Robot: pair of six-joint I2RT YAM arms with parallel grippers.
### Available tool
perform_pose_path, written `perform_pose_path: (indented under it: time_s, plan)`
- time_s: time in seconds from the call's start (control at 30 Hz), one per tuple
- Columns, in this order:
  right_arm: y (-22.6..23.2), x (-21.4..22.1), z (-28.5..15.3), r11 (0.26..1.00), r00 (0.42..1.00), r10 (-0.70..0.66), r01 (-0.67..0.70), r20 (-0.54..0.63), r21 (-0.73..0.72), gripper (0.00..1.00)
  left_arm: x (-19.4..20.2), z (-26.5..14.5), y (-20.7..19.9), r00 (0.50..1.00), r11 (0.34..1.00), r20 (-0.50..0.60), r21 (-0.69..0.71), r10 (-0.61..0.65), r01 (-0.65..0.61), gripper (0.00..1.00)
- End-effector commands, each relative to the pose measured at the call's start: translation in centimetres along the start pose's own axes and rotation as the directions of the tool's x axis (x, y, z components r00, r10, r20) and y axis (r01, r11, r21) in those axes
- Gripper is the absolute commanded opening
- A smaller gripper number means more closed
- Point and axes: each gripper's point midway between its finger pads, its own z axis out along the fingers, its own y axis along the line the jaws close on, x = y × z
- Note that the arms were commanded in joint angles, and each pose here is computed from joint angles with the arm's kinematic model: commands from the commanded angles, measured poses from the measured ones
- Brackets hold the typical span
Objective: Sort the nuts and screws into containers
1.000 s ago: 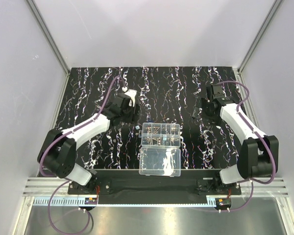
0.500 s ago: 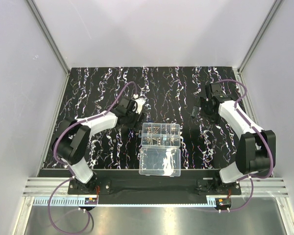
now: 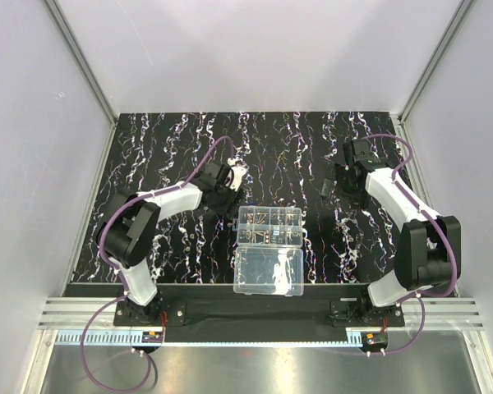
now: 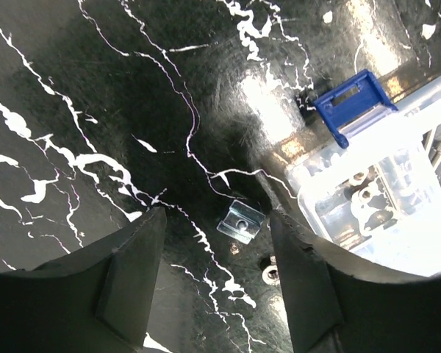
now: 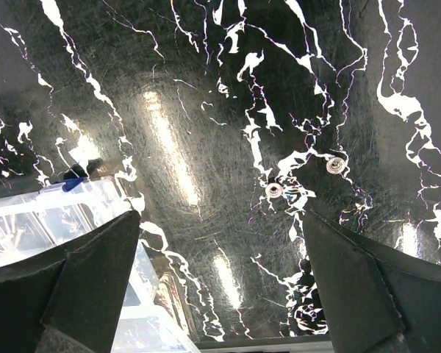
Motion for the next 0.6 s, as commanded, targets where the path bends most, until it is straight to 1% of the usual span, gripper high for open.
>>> perform_pose_path:
  time_s: [0.0,0.17,0.33,0.43,0.47,0.57]
  plan:
    - [0.3,-1.2,-0.7,1.0,1.0,-0.009,0.009,0.027,-0.005,1.0,-0.8,-0.3,-0.3,1.0,1.0,0.002,0.018,0.009,-0.009,0.62]
    - [0.2,-1.1,-0.6,1.0,1.0,-0.01,0.01,0.021,-0.002,1.0,0.3,0.1,-1.2,0.999,0.999,-0.04,0.034,0.013,-0.012,0.6]
    - [0.3,-1.1,-0.7,1.0,1.0,-0.009,0.01,0.022,-0.008,1.0,-0.1,0.6,-1.3,0.999,0.999,-0.045,0.042,0.026,-0.024,0.58]
    - [0.1,-1.0,-0.8,1.0,1.0,-0.009,0.009,0.024,0.0,1.0,0.1,0.8,-1.2,0.998,0.999,-0.066,0.036,0.02,-0.017,0.52]
    - [0.1,-1.0,-0.8,1.0,1.0,-0.009,0.009,0.027,0.002,1.0,0.4,0.9,-1.0,0.997,0.999,-0.074,0.029,0.016,-0.014,0.45]
    - [0.1,-1.0,-0.8,1.0,1.0,-0.008,0.008,0.025,0.001,1.0,0.6,0.9,-1.0,0.997,1.0,-0.076,0.028,0.003,-0.001,0.38]
